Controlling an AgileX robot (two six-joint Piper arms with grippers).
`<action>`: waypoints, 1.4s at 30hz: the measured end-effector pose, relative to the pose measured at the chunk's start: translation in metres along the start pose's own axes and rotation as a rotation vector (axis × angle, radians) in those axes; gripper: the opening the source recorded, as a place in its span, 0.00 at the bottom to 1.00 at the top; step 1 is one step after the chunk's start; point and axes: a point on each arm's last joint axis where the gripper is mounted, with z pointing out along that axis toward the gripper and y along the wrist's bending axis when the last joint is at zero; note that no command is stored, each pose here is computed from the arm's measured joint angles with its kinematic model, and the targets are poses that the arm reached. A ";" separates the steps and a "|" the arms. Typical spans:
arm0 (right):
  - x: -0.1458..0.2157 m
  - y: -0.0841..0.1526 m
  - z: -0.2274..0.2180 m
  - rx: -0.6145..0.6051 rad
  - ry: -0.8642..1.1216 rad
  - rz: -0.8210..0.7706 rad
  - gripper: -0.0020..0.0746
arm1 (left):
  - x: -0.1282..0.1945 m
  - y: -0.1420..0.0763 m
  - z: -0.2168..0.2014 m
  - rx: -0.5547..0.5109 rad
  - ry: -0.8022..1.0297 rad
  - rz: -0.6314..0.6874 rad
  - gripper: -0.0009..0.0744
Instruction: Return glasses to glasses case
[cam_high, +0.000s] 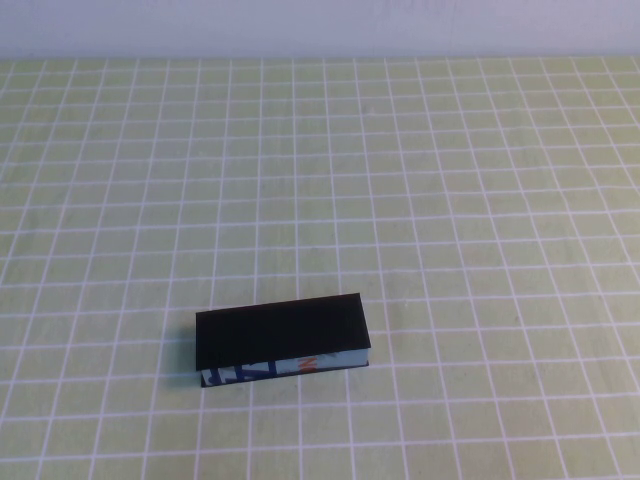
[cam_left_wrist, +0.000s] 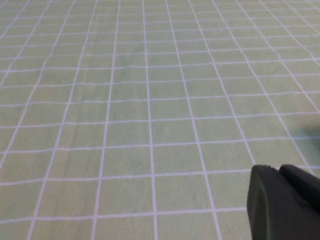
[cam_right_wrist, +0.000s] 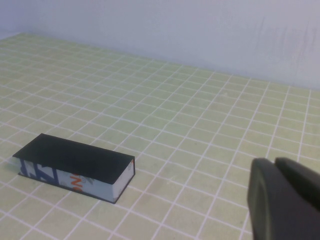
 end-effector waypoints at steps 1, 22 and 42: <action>0.000 0.000 0.000 0.000 0.000 0.000 0.00 | 0.000 0.000 0.000 0.000 0.000 0.000 0.01; -0.006 -0.012 -0.013 0.273 -0.098 -0.065 0.00 | 0.000 0.000 0.000 0.001 0.000 -0.002 0.01; 0.063 -0.029 0.003 0.562 -0.025 0.146 0.00 | 0.000 0.000 0.000 0.001 0.001 -0.002 0.01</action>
